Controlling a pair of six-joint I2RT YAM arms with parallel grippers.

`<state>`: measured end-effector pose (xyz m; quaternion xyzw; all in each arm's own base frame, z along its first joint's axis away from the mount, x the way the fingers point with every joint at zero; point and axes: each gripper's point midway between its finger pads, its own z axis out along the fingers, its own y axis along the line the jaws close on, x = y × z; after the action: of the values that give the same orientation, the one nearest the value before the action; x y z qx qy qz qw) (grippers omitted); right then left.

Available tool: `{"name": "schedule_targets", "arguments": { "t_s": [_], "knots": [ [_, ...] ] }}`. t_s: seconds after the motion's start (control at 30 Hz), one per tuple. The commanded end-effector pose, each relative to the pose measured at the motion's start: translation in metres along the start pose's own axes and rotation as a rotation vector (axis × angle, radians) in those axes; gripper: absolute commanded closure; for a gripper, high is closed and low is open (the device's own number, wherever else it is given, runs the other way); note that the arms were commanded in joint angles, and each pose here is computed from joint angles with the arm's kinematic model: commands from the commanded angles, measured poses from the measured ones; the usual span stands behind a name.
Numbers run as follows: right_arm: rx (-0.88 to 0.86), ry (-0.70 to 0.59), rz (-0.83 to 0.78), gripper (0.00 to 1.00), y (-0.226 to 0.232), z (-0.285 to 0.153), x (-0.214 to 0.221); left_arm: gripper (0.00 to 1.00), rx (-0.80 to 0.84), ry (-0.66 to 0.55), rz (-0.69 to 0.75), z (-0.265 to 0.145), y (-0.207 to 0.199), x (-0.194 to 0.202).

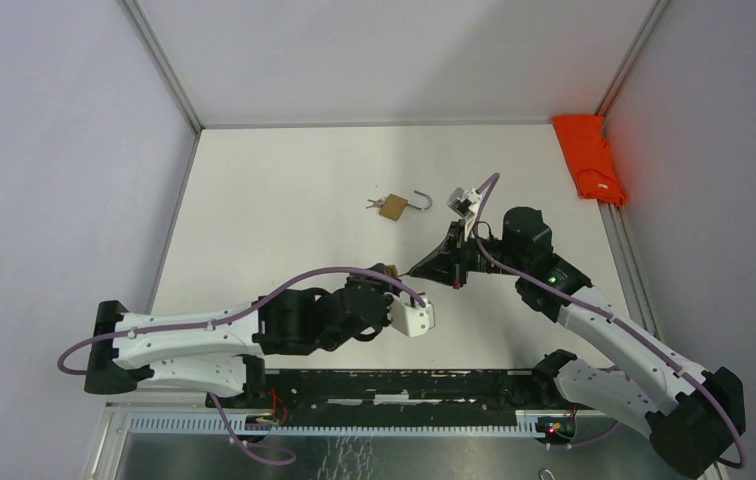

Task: Unlock with the key

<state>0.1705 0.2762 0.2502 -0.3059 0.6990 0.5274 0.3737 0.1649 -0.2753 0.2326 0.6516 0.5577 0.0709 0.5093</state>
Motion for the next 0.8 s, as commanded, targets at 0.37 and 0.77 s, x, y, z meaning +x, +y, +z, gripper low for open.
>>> {"name": "schedule_targets", "arguments": {
  "t_s": [0.37,0.77],
  "knots": [
    [-0.014,-0.046,-0.028,1.00,0.004,0.007,-0.016,0.98,-0.035,-0.060,-0.084,-0.006,0.017,-0.020],
    [-0.016,-0.051,-0.036,1.00,0.010,0.007,-0.019,0.98,-0.036,-0.054,-0.084,-0.006,0.016,-0.019]
  ]
}}
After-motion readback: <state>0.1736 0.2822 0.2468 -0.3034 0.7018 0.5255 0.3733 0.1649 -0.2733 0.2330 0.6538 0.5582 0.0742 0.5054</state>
